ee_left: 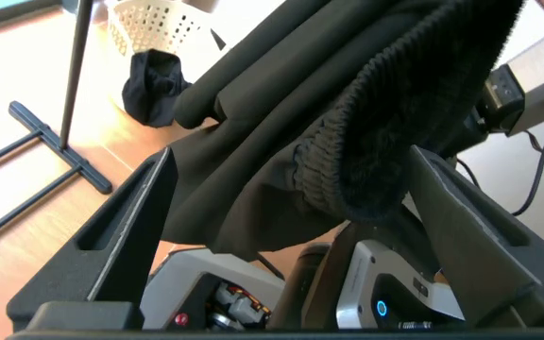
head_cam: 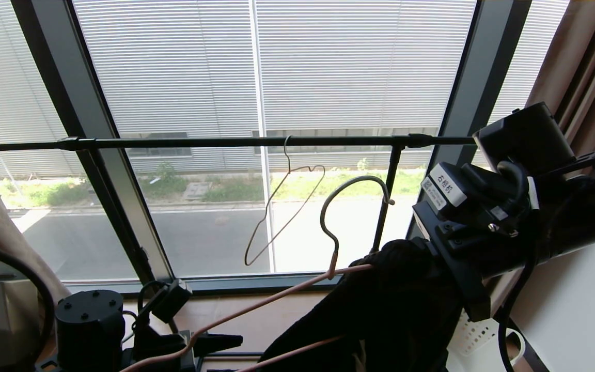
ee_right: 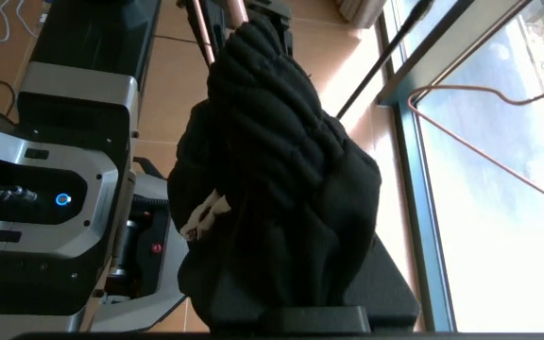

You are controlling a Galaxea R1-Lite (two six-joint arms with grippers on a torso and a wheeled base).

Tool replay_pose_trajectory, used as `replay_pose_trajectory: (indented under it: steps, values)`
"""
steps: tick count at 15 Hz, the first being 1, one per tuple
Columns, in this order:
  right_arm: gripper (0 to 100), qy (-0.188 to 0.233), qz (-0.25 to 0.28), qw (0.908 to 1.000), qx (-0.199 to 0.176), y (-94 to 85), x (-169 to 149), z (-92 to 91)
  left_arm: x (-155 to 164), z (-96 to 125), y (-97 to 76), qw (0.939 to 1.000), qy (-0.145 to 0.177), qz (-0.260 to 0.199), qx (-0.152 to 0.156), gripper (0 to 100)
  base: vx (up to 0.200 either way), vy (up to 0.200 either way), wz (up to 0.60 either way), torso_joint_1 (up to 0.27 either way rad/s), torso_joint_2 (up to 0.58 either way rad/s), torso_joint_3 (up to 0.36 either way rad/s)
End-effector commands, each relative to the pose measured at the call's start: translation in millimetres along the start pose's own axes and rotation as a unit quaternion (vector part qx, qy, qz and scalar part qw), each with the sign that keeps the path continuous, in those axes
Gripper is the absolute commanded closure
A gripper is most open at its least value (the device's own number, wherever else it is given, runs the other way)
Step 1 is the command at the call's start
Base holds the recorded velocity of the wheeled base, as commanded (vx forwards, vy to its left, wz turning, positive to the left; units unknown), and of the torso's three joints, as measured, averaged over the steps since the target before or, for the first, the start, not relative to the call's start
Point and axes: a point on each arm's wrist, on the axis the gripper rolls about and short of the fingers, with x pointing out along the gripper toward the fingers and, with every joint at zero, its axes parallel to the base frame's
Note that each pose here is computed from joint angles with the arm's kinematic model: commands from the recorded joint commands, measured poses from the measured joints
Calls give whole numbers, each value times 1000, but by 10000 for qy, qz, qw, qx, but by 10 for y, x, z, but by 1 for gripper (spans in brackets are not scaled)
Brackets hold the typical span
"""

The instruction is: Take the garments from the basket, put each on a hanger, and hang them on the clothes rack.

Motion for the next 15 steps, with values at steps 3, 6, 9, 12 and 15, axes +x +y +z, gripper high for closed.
replay_pose_trajectory:
  steps: [3,6,9,12,15]
  values:
    - [100,-75,92,9999,-30,6,16,17,39,-37,10,9999,104,-18,27,0,0,0,0,0,0,0]
    - [100,-120,124,9998,-41,9,11,26,81,-79,16,9997,226,-53,79,100,0,0,0,0,0,0]
    - [100,-154,191,9997,-60,26,23,36,86,-84,18,9997,241,-56,70,100,0,0,0,0,0,0]
    - [100,-154,222,9996,-38,40,22,23,76,-78,25,9997,219,-34,66,100,0,0,0,0,0,0]
    - [100,-110,55,9999,112,33,-79,-69,52,-65,44,9998,166,22,54,100,0,0,0,0,0,0]
